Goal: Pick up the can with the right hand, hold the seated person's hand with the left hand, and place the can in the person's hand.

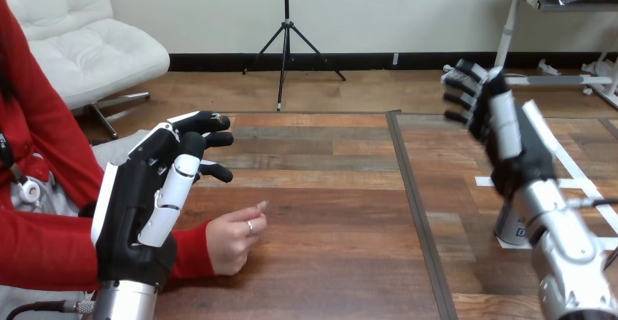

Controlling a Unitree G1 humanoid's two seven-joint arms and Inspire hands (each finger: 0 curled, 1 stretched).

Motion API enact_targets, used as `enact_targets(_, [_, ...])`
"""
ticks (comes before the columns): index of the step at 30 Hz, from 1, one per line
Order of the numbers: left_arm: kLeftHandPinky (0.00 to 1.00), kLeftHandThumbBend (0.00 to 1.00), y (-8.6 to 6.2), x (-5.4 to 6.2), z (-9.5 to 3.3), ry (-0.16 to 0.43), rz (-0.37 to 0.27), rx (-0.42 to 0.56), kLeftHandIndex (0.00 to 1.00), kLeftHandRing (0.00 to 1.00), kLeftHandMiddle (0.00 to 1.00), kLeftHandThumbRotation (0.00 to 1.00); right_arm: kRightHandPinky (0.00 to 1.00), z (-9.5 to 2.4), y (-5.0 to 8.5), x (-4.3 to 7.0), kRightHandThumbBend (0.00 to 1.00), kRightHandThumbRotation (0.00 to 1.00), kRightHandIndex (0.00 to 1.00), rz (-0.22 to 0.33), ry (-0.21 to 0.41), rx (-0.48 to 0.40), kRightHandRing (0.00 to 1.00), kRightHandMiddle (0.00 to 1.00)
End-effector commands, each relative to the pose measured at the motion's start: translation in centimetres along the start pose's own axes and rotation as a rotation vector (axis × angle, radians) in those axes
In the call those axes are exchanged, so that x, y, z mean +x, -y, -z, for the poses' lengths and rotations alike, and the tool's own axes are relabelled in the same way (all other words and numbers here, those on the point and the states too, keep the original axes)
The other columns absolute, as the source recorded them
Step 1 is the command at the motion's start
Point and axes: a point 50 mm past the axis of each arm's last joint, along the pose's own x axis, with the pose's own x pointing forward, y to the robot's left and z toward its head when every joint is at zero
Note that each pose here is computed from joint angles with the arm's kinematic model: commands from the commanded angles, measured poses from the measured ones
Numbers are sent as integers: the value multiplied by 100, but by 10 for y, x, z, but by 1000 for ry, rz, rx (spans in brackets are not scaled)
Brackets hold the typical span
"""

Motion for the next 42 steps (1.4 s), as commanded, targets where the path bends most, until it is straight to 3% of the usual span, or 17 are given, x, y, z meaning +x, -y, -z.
enact_targets(1, [46,51,5,18,-14,92,31,3,64,69,71,66,84,-37,8,20,92,100,90,26,138,-13,88,88])
enact_targets(9, [47,52,5,18,-14,90,30,-3,64,69,70,65,85,-42,14,22,88,100,90,58,161,-6,88,88])
enact_targets(18, [46,50,5,19,-14,92,37,18,64,68,70,65,86,-45,24,23,87,100,90,113,161,-63,88,87])
enact_targets(23, [46,50,5,19,-14,92,38,20,64,68,70,65,85,-45,31,24,85,100,89,146,159,-143,87,87])
enact_targets(27, [47,49,5,20,-14,94,39,16,64,68,70,65,82,-44,37,23,75,100,88,168,155,-231,87,87])
enact_targets(35, [48,47,4,19,-14,93,44,14,64,69,70,63,80,-39,48,24,64,100,89,207,83,-349,88,88])
enact_targets(38, [48,45,4,19,-14,98,50,13,65,69,70,63,80,-35,53,23,66,100,89,224,30,-436,87,89])
enact_targets(42, [49,44,4,19,-14,99,51,13,65,69,70,63,81,-32,56,22,73,100,89,237,-4,-481,88,89])
